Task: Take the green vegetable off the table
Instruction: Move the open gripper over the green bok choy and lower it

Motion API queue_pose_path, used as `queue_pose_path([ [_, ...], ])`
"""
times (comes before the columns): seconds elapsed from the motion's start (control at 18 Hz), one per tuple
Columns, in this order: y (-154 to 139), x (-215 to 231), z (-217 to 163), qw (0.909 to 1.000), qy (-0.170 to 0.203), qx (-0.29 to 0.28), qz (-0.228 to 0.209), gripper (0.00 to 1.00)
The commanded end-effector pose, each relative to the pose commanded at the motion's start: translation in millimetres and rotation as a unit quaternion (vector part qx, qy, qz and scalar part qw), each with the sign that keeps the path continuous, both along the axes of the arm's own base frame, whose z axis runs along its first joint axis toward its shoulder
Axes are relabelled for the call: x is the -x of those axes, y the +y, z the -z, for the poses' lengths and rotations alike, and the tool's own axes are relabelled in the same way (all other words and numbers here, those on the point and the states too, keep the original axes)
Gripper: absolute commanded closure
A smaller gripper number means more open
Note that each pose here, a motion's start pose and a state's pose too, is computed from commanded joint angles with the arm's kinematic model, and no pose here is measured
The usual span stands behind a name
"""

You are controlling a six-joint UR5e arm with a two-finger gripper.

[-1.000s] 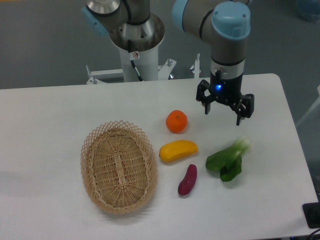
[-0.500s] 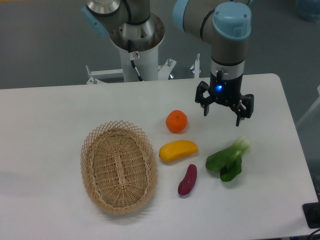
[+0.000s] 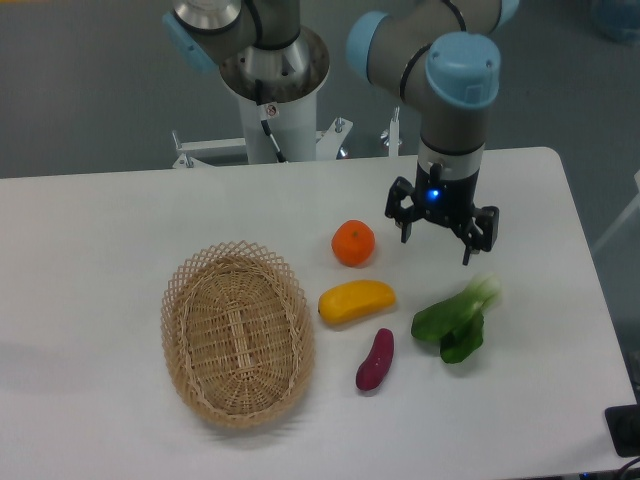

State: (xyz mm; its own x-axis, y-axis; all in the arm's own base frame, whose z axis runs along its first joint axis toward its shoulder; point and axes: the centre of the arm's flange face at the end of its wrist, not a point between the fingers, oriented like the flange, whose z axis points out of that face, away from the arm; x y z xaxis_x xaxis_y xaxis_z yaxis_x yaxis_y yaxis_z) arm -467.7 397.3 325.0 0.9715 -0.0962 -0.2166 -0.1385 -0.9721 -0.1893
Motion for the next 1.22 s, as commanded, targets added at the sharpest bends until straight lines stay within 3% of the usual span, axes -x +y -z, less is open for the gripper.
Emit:
queue_pose_path([
  [0.33,-6.5,53.7,24.7,0.9998,0.001,0.010,0.015,0.00],
  [0.78,-28.8,49.3,65.8,0.9938,-0.016,0.048,0.099,0.00],
  [1.22,-31.3,56.1,104.7,0.9932,-0.043,0.056,0.093,0.00],
])
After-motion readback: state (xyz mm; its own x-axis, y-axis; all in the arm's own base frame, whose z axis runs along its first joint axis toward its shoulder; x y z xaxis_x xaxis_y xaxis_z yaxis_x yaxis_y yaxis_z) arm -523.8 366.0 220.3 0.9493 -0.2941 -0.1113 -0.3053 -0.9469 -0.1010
